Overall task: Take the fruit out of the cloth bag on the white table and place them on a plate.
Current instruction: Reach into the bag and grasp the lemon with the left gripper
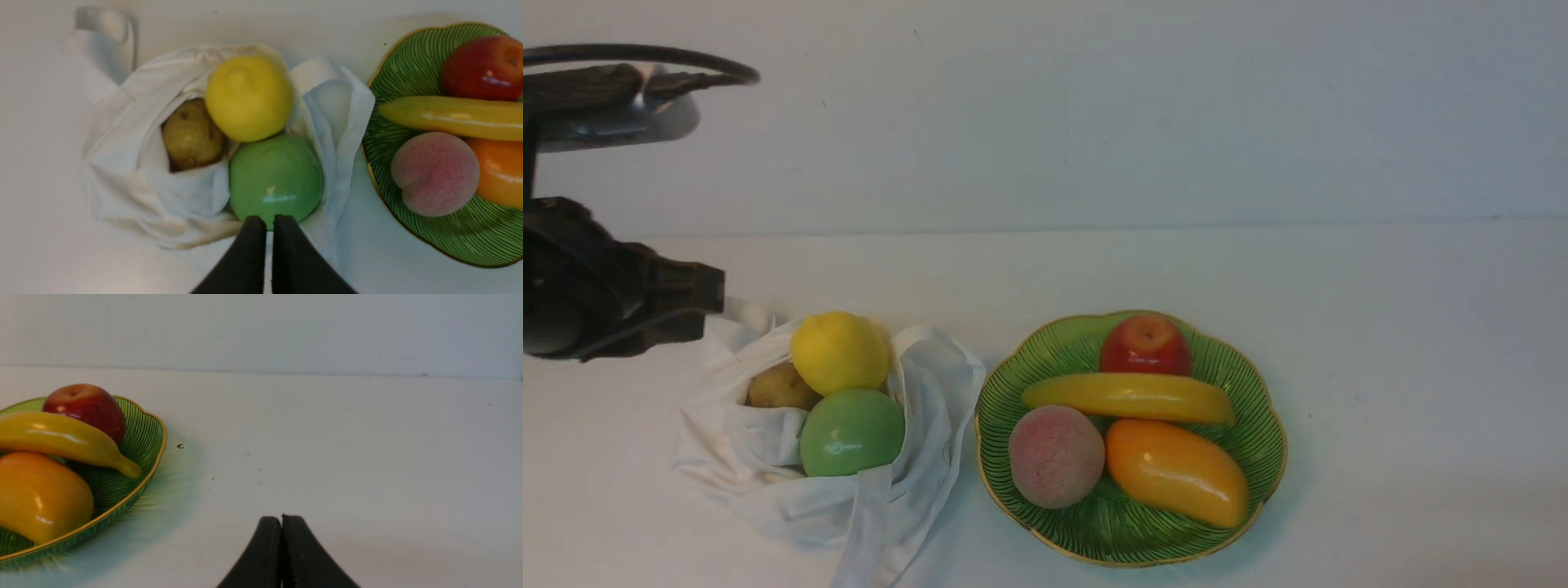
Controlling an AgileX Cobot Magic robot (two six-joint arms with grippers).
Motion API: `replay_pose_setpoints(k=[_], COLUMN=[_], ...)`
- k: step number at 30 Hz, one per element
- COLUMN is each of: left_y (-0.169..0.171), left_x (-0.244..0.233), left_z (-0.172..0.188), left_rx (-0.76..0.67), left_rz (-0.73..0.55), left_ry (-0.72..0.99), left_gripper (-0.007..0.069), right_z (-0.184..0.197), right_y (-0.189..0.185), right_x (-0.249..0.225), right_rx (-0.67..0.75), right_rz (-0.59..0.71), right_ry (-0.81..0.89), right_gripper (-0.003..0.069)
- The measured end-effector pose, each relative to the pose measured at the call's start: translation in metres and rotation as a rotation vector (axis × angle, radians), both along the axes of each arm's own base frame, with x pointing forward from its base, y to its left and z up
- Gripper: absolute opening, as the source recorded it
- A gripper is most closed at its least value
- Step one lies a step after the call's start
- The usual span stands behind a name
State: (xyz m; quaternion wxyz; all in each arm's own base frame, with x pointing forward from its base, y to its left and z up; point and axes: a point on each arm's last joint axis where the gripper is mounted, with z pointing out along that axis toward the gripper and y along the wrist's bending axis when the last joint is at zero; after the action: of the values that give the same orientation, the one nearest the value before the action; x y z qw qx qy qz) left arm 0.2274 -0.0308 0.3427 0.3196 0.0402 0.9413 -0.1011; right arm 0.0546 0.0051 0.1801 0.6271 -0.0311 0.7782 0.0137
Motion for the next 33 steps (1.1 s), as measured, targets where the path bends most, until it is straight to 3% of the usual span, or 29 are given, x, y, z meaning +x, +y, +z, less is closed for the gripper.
replay_pose_setpoints(k=[4, 6, 7, 11, 13, 17, 33], left_y=[-0.003, -0.004, -0.004, -0.004, -0.005, -0.009, -0.025], left_x=[0.019, 0.035, 0.036, 0.065, 0.075, 0.091, 0.117], left_z=[-0.008, -0.016, -0.017, -0.041, -0.054, -0.074, -0.126], left_rx=[0.004, 0.018, 0.021, 0.022, 0.005, 0.001, 0.016], left_rz=[-0.046, -0.055, -0.054, -0.031, -0.015, -0.008, -0.02], left_ry=[-0.041, -0.07, -0.077, -0.069, -0.051, -0.026, 0.05], left_gripper=[0.0106, 0.0234, 0.0245, 0.0541, 0.0635, 0.068, 0.0685], right_z=[0.0, 0.0, 0.0, 0.0, 0.0, 0.0, 0.0], right_y=[0.0, 0.0, 0.0, 0.0, 0.0, 0.0, 0.0], right_x=[0.0, 0.0, 0.0, 0.0, 0.0, 0.0, 0.0], right_rx=[0.0, 0.0, 0.0, 0.0, 0.0, 0.0, 0.0], right_rz=[0.0, 0.0, 0.0, 0.0, 0.0, 0.0, 0.0], right_ry=[0.0, 0.0, 0.0, 0.0, 0.0, 0.0, 0.0], right_gripper=[-0.0013, -0.0013, -0.0013, -0.0013, -0.0013, -0.0013, -0.0013])
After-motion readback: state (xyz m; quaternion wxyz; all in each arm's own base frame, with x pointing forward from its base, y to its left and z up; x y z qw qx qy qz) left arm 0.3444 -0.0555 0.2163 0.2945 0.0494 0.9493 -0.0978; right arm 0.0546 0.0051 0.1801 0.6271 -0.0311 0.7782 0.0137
